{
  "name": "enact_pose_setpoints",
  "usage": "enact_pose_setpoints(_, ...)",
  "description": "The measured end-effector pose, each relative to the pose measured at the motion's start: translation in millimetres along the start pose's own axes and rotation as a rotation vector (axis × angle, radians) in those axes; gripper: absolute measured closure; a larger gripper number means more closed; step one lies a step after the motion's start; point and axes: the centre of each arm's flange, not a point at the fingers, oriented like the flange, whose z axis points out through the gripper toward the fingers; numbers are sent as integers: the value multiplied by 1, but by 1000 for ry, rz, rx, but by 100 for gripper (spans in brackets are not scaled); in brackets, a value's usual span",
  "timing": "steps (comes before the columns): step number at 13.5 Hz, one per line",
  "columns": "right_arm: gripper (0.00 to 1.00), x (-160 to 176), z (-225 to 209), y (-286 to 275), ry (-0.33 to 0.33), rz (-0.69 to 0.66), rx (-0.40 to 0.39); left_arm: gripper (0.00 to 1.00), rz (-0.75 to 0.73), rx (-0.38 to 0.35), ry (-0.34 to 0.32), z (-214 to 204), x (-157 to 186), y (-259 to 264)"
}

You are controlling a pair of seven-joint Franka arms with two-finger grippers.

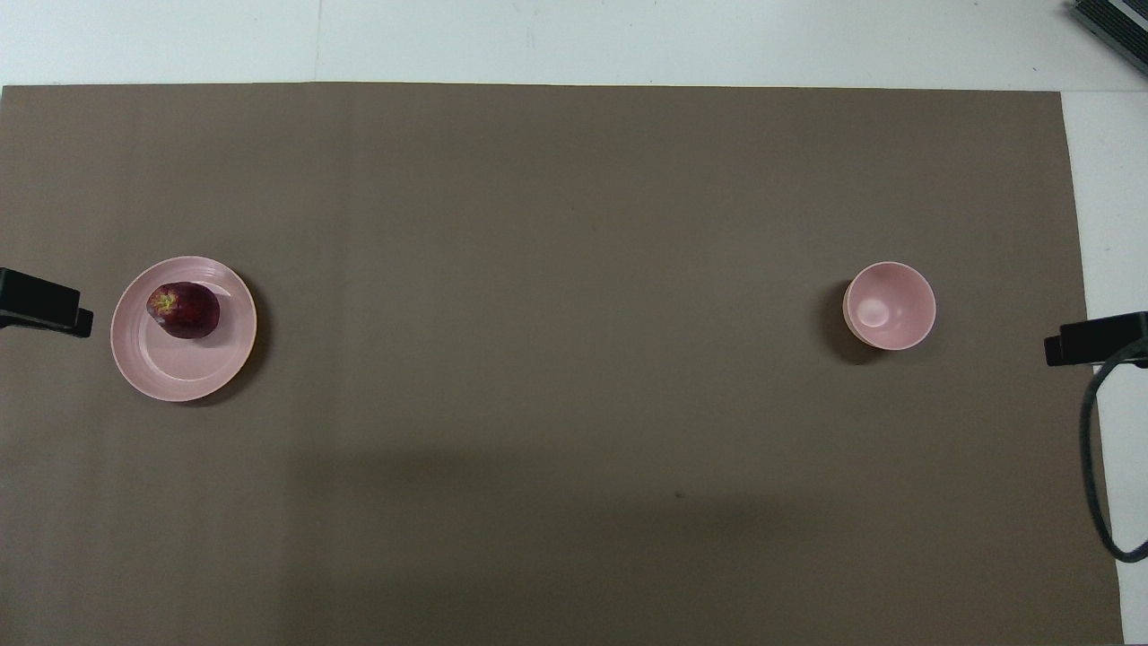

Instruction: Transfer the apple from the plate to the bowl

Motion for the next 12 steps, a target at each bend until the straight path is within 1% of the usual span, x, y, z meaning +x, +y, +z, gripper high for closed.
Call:
enact_pose_setpoints(3,0,0,0,0,0,0,0,0,25,0,1,0,0,0)
enact_pose_setpoints(12,0,0,0,0,0,0,0,0,34,0,7,-1,1,2)
